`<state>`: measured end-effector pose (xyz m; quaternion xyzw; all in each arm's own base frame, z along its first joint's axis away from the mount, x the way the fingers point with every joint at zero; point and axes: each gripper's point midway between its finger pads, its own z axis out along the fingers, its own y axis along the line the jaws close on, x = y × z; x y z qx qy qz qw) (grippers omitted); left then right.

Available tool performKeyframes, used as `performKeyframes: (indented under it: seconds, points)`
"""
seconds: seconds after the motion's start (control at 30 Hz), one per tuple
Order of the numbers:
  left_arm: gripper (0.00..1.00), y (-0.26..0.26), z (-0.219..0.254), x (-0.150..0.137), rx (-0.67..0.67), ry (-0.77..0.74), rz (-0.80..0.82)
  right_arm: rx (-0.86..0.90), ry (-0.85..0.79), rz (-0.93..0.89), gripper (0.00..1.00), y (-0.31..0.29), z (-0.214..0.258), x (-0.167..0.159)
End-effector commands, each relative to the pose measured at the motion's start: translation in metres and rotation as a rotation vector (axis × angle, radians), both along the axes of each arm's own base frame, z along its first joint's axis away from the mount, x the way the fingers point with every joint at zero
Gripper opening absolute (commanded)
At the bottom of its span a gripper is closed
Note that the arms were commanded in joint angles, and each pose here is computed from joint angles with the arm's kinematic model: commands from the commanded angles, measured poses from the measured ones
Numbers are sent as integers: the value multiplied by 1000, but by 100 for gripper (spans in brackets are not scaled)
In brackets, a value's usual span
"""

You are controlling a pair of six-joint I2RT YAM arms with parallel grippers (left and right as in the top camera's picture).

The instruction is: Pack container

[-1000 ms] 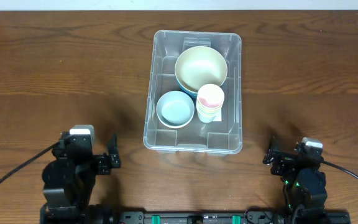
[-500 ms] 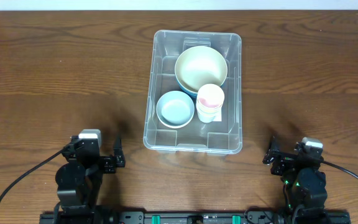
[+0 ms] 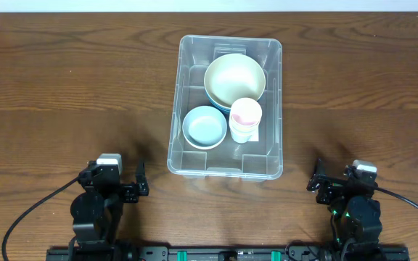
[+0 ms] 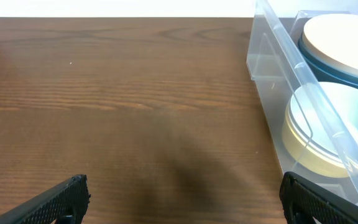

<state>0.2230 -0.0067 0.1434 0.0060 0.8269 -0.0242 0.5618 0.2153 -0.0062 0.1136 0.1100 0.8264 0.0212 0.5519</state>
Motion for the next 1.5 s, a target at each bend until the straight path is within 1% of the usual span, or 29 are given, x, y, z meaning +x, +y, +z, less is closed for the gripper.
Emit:
performKeyframes:
  seconds: [0.0, 0.5, 0.7, 0.97, 1.1, 1.3, 1.47]
  points:
    - [98, -1, 2, -1, 7, -28, -9, -2, -9, -13, 99, -3, 1, 0]
    - [98, -2, 4, -2, 6, -54, -13, -2, -9, -13, 99, -3, 1, 0]
    - [98, -2, 13, -4, 7, -99, -13, -2, -9, -13, 99, -3, 1, 0]
    - [98, -2, 13, -4, 8, -98, -13, -3, -9, -12, 99, -3, 1, 0]
    - [98, -2, 10, -5, 7, -85, -13, -2, -9, -13, 99, -3, 1, 0]
    - [98, -2, -13, -13, 5, 15, -13, -2, -9, -13, 99, -3, 1, 0]
    - [98, -2, -15, -13, 5, 21, -13, -2, -9, -13, 99, -3, 1, 0]
